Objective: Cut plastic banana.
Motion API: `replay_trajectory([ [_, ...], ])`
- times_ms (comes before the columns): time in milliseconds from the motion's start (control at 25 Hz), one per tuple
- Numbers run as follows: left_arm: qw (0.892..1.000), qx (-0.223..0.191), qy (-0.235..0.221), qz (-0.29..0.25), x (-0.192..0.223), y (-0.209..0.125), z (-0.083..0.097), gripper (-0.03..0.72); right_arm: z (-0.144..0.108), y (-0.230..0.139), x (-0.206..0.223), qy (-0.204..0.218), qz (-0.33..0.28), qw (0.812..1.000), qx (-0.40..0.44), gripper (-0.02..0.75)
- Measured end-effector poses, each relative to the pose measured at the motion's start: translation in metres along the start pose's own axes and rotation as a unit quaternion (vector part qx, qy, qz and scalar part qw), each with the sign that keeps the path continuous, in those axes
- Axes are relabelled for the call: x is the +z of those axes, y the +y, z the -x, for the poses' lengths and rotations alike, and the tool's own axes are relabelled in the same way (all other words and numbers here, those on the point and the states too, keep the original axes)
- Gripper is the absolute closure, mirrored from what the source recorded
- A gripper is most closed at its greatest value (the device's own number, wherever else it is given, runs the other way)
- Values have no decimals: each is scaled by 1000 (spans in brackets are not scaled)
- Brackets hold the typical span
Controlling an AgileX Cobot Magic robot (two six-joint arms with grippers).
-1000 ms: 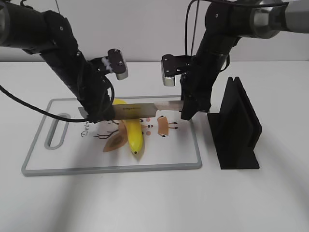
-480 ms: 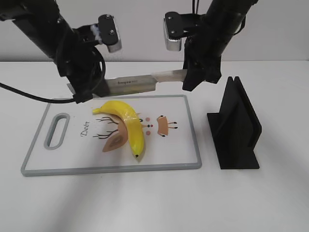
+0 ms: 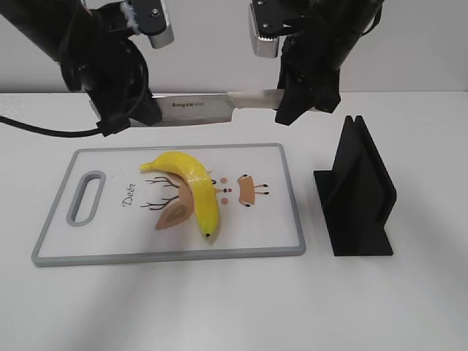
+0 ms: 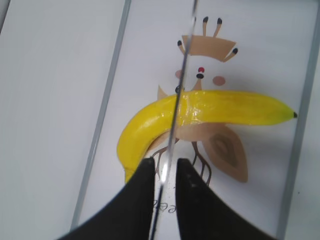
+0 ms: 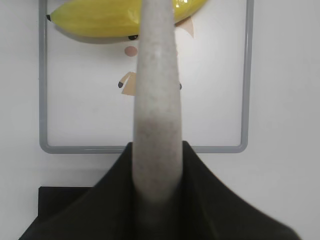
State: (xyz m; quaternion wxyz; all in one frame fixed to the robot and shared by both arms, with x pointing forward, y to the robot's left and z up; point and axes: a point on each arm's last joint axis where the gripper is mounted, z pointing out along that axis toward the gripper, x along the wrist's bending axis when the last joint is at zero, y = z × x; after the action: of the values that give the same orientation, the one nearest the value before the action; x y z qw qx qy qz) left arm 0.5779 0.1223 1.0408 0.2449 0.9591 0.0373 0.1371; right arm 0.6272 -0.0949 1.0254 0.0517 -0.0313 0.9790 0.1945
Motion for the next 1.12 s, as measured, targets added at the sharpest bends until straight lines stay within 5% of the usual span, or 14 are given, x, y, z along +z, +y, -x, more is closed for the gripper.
replay_trajectory([
  [200, 999, -27, -7, 31, -2, 7, 0, 127, 0, 0, 0, -1, 1, 1000, 11, 570],
  [280, 999, -35, 2, 41, -7, 12, -4, 52, 0, 0, 0, -2, 1, 1000, 12, 570],
  [480, 994, -82, 42, 53, -26, 26, -20, 34, 0, 1, -3, -3, 2, 1000, 13, 570],
  [640, 980, -168, 98, 41, -50, 28, -33, 48, -4, 4, -18, -14, 5, 1000, 27, 570],
  [920, 930, -308, 202, 0, -96, 12, -49, 81, -12, 10, -41, -21, 15, 986, 164, 570],
  [1120, 888, -405, 201, -78, -113, -18, -48, 93, -14, 11, -48, -22, 21, 953, 300, 570],
])
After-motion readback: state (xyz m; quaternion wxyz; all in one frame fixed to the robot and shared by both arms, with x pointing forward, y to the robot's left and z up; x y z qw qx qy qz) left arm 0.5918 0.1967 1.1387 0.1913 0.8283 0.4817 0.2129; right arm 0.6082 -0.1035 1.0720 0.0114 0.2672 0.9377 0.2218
